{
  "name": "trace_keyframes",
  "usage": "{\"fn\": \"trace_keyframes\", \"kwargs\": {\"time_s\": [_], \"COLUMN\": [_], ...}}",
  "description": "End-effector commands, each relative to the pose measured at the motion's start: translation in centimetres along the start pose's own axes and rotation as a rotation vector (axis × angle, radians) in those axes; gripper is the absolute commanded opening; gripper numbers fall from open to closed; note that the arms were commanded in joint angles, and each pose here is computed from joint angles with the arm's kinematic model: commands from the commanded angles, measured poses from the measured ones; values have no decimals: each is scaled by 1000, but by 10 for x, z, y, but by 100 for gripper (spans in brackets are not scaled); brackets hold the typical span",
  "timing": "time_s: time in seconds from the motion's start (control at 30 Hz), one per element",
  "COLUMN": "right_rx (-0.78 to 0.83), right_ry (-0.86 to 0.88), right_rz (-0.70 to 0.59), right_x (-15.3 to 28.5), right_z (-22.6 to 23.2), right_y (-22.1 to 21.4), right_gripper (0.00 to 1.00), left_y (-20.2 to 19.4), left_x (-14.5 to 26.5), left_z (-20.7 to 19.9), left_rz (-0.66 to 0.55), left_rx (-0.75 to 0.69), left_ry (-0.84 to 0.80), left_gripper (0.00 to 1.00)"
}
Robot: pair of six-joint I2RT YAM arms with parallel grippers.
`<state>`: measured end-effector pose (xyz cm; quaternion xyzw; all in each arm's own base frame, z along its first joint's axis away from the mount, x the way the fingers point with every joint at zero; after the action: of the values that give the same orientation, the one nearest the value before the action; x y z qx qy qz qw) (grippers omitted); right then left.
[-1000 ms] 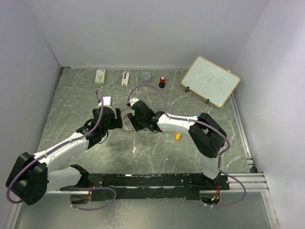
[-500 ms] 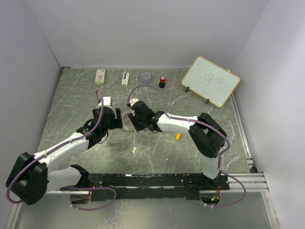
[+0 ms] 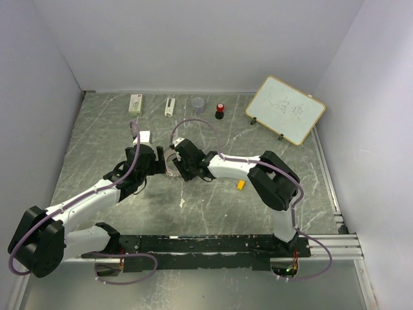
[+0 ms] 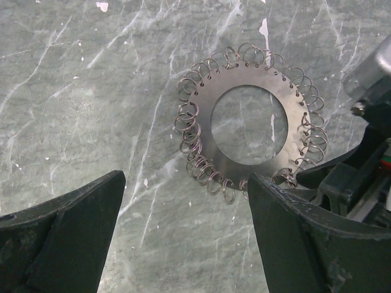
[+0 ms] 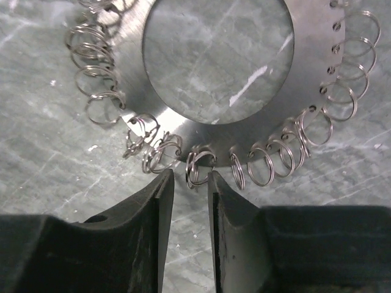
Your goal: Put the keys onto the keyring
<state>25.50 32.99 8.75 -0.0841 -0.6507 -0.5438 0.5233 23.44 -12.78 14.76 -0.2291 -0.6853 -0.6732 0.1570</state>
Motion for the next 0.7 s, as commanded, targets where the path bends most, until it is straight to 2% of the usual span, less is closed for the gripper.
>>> {"fn": "trace_keyframes", "kwargs": {"time_s": [0.0,0.07,0.33,0.67], "right_rx": [13,8,14,13], "right_ry": [-29,-61,5,15], "right_rz": [18,1,-260,-299], "right_x": [-3,1,59,87], "right_z": [1,-2,3,2], "right_y": [0,5,41,47], "right_gripper": [20,0,0,0], "left_y": [-1,-1,0,-1], "left_x": [1,0,1,2], "left_z": [-1,-1,-1,-3], "left_rz": [-1,2,-4,-5], "left_rx": [-3,-4,-1,-1], "left_ry": [3,2,0,-23], "left_gripper": [92,92,92,92]}}
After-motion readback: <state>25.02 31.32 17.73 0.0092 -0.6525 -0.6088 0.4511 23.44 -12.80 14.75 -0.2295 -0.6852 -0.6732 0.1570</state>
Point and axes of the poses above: each gripper's point midway between its finger pads, its own x axis back along the fingers, its own z axis along the line the jaws close on, y = z × x, the point moved 8 cm from there along x, back along the fingers, and after that the axes turned 7 degrees about -x, right-handed, at the moved point
